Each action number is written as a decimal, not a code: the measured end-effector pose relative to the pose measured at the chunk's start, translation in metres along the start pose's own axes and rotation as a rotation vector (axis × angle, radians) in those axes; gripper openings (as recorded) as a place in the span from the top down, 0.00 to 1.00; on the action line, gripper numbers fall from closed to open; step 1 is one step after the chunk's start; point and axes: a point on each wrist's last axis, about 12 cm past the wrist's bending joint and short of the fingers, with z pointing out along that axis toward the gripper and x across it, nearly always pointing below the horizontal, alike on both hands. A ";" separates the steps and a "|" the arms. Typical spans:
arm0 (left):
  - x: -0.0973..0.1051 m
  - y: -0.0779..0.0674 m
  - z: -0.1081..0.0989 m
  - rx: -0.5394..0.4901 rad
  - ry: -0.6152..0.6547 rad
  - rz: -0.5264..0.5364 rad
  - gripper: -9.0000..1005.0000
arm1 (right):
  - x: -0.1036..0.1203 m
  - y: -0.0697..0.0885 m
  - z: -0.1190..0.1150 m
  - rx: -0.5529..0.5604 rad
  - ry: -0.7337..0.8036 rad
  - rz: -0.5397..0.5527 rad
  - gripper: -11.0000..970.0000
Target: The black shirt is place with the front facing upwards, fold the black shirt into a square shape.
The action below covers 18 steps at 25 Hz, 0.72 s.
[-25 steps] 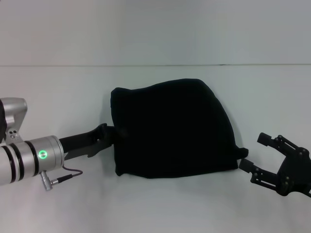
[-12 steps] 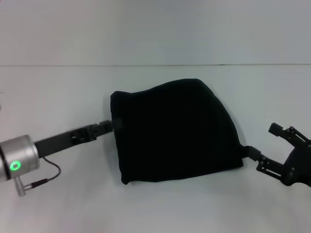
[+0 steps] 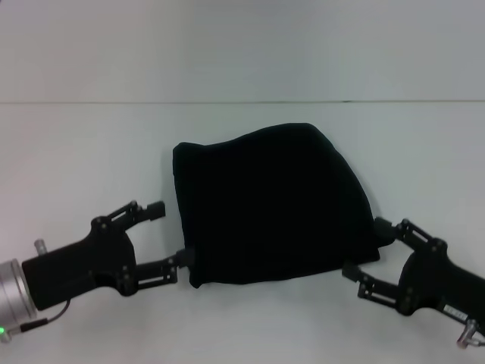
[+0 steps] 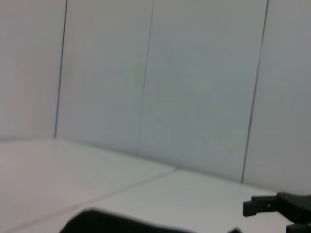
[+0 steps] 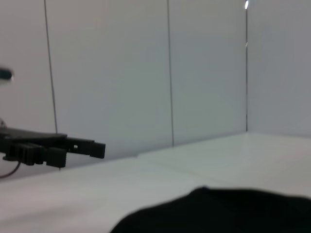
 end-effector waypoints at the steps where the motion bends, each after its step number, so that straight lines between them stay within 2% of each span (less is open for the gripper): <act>1: 0.003 -0.001 -0.001 -0.012 0.015 -0.009 0.13 | 0.004 0.002 0.000 0.009 0.015 0.001 0.03; 4: 0.013 -0.003 -0.003 -0.047 0.048 -0.038 0.08 | 0.017 0.008 -0.003 0.050 0.053 0.007 0.03; 10: 0.029 -0.009 -0.002 -0.053 0.122 -0.078 0.06 | 0.025 0.005 -0.009 0.140 0.085 0.038 0.03; 18: 0.031 -0.012 -0.002 -0.038 0.131 -0.098 0.06 | 0.026 0.006 -0.010 0.138 0.089 0.040 0.03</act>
